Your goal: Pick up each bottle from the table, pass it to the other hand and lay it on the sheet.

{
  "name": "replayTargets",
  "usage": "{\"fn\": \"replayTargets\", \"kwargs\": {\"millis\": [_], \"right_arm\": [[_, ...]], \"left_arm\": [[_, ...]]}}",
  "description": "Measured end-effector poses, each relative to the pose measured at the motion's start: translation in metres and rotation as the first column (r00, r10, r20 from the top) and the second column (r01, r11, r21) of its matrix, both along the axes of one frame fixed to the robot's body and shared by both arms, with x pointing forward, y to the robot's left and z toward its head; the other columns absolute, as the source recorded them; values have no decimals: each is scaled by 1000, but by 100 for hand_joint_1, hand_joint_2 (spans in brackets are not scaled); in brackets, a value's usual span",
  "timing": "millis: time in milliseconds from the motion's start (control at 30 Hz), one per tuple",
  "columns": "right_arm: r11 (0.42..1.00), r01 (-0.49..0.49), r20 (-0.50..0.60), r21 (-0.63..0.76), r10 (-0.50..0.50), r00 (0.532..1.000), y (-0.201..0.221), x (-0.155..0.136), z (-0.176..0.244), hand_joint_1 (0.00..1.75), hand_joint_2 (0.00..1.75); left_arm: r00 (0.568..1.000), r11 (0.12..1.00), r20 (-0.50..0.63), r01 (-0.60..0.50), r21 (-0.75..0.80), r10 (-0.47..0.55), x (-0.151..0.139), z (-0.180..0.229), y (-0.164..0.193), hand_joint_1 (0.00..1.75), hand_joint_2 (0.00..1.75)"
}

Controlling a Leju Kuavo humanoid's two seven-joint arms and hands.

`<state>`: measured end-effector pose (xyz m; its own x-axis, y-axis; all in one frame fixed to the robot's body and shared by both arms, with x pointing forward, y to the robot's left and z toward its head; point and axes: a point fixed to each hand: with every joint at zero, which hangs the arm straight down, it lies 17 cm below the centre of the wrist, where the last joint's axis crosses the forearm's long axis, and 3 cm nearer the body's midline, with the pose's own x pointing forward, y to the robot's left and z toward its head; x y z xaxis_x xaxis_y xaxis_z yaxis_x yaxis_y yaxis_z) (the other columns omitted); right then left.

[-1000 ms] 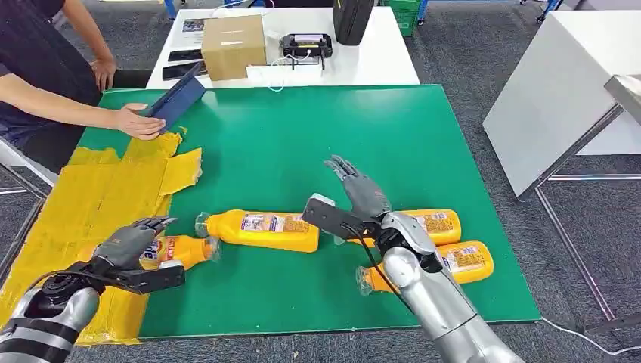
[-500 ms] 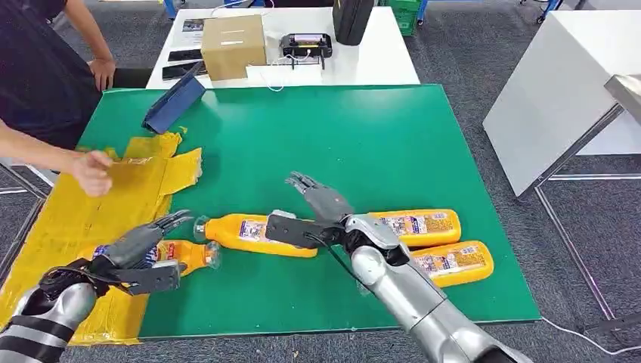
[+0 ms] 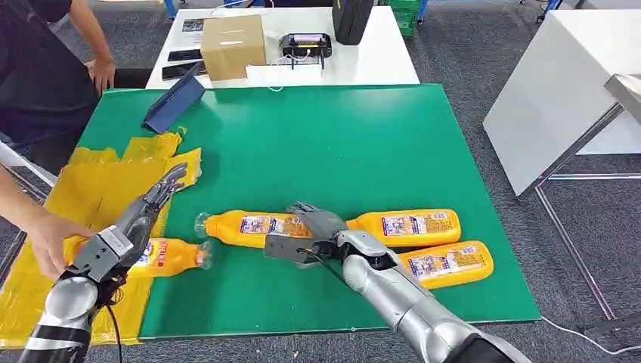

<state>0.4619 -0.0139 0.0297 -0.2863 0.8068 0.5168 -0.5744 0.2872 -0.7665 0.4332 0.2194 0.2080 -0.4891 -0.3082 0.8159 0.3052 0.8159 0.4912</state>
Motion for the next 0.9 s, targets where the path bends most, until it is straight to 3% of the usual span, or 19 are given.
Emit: {"fn": "replayTargets", "kwargs": {"millis": [367,400,667,900], "right_arm": [[994,-19,46,-110,24,999,7,6,-5,0,175],[990,-20,67,-138,29,997,9,9,-2,175,175],[923,-143,79,-357,182,980,30,-3,-15,175,175],[900,-173,75,-401,220,973,32,-4,-19,175,175]], "left_arm": [[993,964,65,107,-245,-94,-20,53,-26,0,0],[992,960,77,116,-254,-99,-23,58,-30,0,0],[982,938,138,167,-304,-130,-32,80,-48,0,0],[981,929,142,171,-327,-130,-32,84,-50,0,0]]}}
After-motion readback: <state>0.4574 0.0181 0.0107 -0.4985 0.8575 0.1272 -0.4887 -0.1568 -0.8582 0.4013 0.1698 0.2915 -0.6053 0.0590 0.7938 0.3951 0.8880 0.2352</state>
